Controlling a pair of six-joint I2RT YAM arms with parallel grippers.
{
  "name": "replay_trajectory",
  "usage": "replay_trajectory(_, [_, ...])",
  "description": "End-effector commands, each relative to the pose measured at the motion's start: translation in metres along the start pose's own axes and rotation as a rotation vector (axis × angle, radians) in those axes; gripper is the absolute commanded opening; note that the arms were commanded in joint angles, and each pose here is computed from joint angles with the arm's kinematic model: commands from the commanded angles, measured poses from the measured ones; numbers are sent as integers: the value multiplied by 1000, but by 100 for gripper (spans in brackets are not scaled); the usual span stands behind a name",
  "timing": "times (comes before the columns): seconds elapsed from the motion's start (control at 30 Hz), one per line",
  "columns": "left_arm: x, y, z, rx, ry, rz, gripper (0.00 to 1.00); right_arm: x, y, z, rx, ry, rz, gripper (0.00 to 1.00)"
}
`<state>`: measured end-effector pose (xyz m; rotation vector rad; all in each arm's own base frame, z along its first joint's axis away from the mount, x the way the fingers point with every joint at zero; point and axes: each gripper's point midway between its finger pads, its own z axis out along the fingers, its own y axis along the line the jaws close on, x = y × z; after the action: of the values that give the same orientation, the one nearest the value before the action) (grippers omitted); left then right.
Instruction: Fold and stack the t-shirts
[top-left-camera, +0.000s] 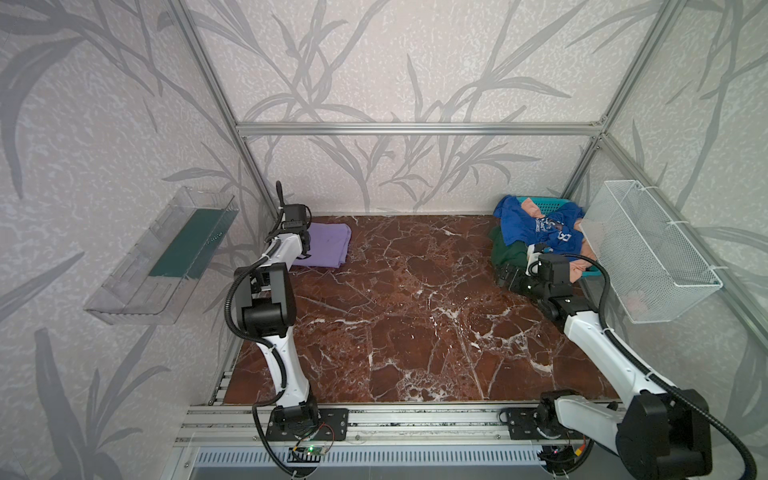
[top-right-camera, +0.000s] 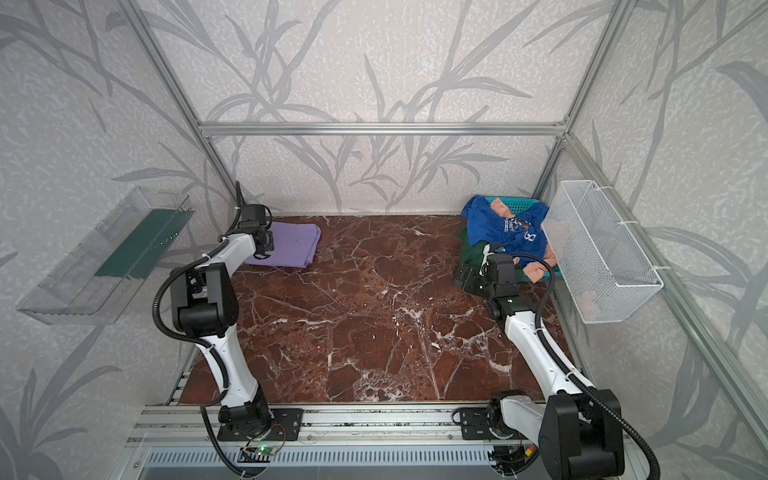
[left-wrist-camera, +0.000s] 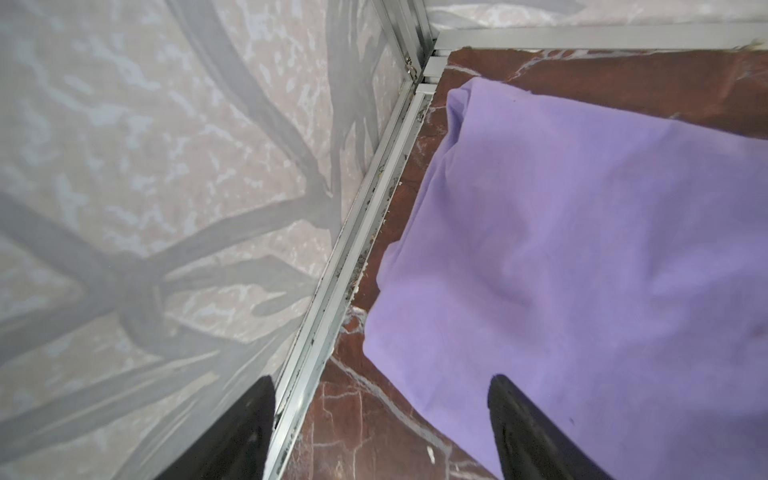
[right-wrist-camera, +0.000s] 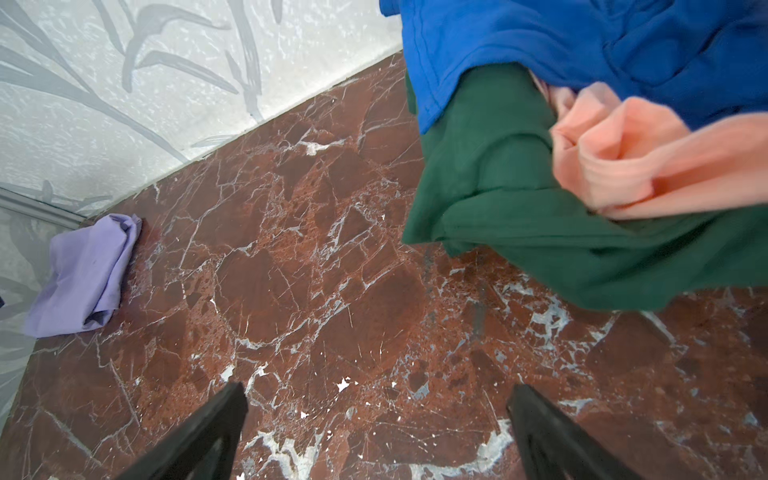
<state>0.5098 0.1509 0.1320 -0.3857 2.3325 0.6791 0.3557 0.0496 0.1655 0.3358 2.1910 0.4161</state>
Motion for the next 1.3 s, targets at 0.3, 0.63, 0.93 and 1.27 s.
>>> replay_trajectory(0.3, [45, -20, -102, 281, -332, -329, 81, -2, -20, 8, 50, -232, -191, 99])
replay_trajectory(0.63, [75, -26, -110, 341, -353, -260, 81, 9, -46, 17, 154, -296, -238, 99])
replay_trajectory(0.93, [88, -21, -145, 436, -534, -280, 92, 3, -52, 42, 169, -361, -229, 99])
replay_trajectory(1.27, [98, -27, -166, 524, -611, -237, 92, 16, -63, 51, 205, -436, -460, 99])
